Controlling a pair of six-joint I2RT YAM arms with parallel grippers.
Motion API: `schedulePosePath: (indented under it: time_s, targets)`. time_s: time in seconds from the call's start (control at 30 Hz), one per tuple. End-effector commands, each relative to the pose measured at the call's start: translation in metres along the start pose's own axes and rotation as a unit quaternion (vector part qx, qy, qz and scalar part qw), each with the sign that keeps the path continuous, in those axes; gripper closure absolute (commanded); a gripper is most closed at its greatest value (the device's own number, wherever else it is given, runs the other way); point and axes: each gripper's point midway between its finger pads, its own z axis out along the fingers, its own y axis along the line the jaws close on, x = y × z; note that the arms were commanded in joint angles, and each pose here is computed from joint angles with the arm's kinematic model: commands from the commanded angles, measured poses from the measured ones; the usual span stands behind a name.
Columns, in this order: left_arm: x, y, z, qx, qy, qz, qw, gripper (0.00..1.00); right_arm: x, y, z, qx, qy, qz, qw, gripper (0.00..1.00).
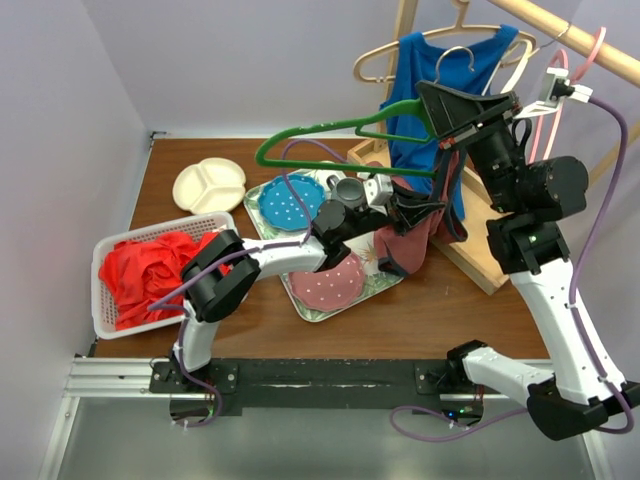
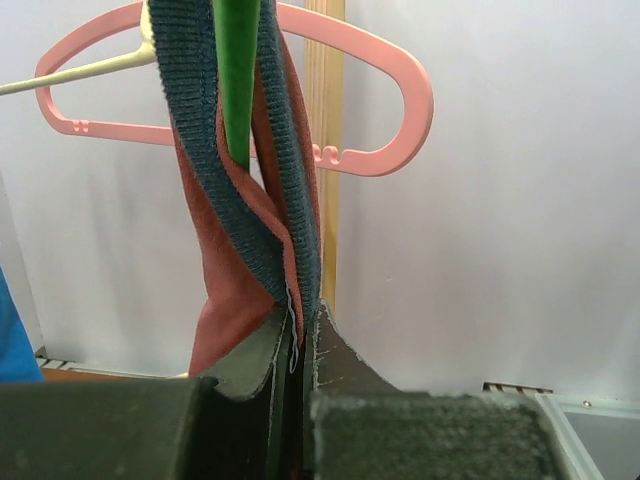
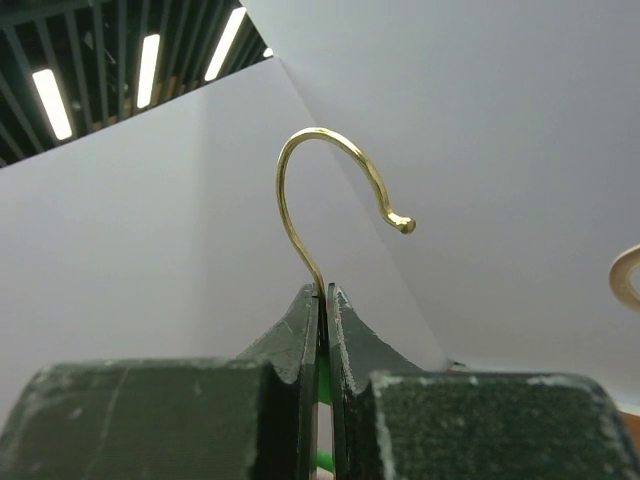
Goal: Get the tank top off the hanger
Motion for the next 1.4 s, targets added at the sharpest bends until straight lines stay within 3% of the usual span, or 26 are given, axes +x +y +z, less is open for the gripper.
schedulePosePath:
  time_s: [0.0,0.23,0.33,0.73,0.97,1.33,1.37]
  targets:
    - [0.011,-0.015,-0.005,0.012,0.002,-0.011,1.0,1.0,-0.037,0.049,-0.005,-0.088,-0.068,0.051,0.993,1.0]
    - [0.023,-0.021,-0.031,-0.003,0.015,-0.009,1.0,1.0,-0.038,0.049,-0.004,-0.089,-0.07,0.05,0.992,1.0]
    - [0.009,-0.02,-0.037,-0.016,0.009,0.006,1.0,1.0,-0.037,0.054,-0.004,-0.097,-0.063,0.053,0.992,1.0]
    - [-0.056,-0.001,-0.055,-0.084,-0.019,0.052,0.995,1.0,0.028,0.035,0.004,-0.108,0.087,-0.008,0.99,1.0]
    - [-0.064,0.013,-0.052,-0.093,-0.01,0.037,0.995,1.0,0.033,0.018,0.001,-0.075,0.099,-0.065,0.99,1.0]
    - [-0.09,0.037,-0.061,-0.153,-0.025,0.044,0.987,1.0,0.052,0.007,0.004,-0.092,0.143,-0.13,0.977,1.0]
    - [-0.093,0.036,-0.059,-0.151,-0.026,0.046,0.987,0.87,0.052,0.014,0.004,-0.112,0.151,-0.141,0.972,1.0]
